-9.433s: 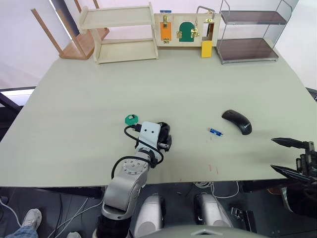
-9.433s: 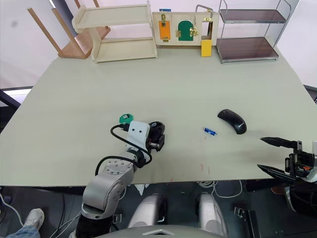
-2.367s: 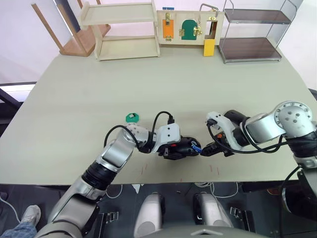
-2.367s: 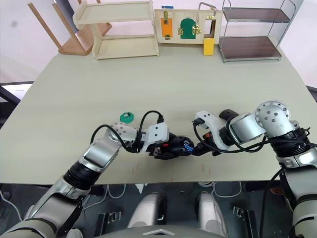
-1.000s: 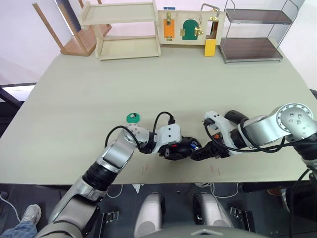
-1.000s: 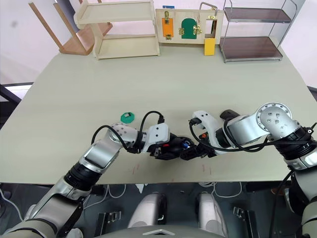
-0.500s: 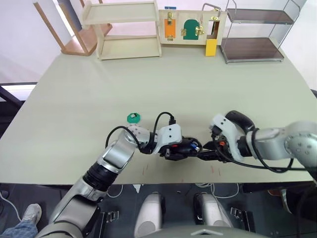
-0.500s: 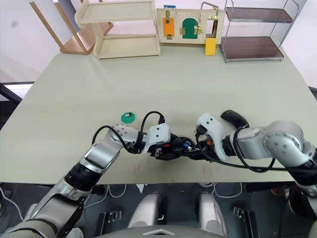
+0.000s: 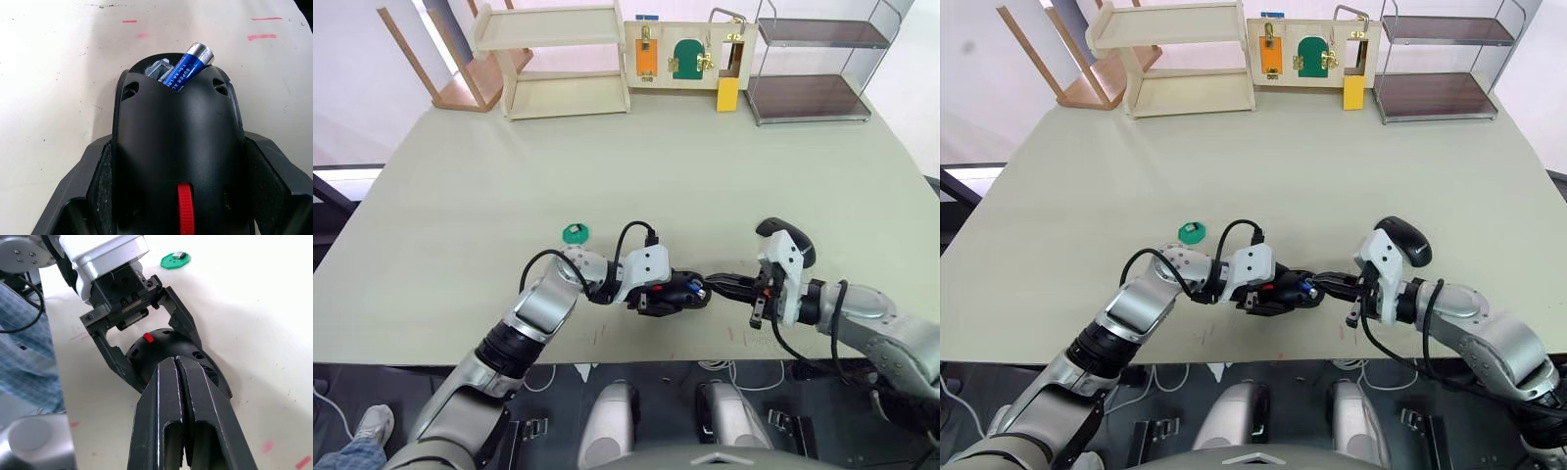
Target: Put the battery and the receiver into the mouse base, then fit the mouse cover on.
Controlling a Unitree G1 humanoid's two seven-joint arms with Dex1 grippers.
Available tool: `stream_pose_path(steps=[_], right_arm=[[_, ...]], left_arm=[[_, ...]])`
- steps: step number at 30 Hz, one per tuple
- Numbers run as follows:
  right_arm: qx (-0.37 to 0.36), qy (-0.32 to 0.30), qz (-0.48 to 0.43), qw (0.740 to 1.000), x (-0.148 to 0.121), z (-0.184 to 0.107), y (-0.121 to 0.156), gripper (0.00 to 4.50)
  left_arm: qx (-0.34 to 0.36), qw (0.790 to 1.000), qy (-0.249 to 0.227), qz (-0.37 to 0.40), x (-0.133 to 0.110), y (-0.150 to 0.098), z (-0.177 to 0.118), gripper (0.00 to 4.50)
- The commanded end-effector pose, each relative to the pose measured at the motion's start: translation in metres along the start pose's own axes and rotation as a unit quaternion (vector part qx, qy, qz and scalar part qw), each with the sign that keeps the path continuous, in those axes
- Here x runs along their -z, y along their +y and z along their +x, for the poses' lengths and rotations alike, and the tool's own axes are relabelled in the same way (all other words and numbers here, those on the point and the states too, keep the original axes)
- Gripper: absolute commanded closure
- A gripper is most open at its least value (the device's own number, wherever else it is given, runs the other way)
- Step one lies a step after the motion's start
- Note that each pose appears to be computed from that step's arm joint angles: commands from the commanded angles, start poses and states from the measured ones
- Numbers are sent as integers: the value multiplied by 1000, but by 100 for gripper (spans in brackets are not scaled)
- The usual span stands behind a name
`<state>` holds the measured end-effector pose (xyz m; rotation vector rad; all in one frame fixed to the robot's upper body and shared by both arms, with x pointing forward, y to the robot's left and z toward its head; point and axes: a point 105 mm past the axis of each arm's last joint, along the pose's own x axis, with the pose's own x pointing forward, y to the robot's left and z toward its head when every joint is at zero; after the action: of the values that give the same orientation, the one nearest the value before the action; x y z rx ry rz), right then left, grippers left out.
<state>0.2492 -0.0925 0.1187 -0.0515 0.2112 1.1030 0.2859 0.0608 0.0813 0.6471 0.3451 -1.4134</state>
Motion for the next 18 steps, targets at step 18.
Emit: stream_pose_path(steps=[18], right_arm=[[-22, -51, -51, 997, 24, 14, -1, 445]], left_arm=[[15, 999, 27, -20, 15, -7, 4, 159]])
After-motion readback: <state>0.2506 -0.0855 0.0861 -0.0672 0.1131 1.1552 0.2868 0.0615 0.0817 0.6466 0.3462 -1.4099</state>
